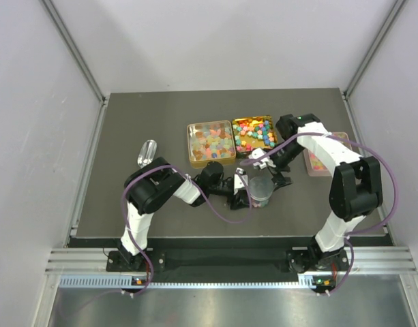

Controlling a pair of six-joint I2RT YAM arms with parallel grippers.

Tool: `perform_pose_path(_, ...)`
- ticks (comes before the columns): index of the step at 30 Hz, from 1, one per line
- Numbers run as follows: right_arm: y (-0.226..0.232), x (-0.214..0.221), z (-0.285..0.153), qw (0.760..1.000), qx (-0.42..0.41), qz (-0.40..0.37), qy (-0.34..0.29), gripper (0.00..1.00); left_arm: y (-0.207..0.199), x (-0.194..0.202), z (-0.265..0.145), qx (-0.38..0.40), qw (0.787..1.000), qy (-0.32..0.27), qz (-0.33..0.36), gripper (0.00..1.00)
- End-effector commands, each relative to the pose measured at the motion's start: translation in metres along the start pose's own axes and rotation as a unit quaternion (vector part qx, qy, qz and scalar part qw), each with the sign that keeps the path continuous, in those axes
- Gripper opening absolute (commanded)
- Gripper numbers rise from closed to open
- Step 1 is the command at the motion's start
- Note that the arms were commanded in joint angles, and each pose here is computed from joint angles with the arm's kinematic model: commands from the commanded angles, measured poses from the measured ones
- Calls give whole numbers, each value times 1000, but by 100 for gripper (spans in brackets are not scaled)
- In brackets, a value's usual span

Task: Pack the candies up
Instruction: Screw the bottle lid onto the packing bottle.

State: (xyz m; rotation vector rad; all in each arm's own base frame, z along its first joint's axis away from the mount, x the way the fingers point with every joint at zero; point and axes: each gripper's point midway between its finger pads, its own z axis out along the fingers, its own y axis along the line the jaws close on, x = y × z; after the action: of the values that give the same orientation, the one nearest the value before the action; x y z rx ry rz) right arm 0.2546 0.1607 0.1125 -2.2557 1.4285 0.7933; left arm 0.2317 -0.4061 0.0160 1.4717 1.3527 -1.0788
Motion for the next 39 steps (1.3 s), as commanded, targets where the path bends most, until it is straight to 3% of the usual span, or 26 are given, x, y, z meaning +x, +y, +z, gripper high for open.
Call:
perform_pose_path(1, 17, -29, 0, 998, -37, -37, -45, 100, -31, 111, -27, -12, 981, 171, -92, 0)
perform_pose_path(10, 46, -33, 11, 994, -69, -82, -24, 100, -31, 112, -25, -9, 981, 171, -95, 0)
perform_pose_path(28, 51, -24, 15, 995, -84, -45, -7, 97, -30, 111, -25, -8, 981, 170, -95, 0)
perform_pose_path(35, 50, -13, 22, 997, -81, 11, 7, 80, -31, 111, -27, -10, 980, 172, -97, 0)
perform_pose_path(39, 49, -7, 26, 998, -60, 23, 16, 76, -30, 110, -27, -13, 980, 172, -97, 0)
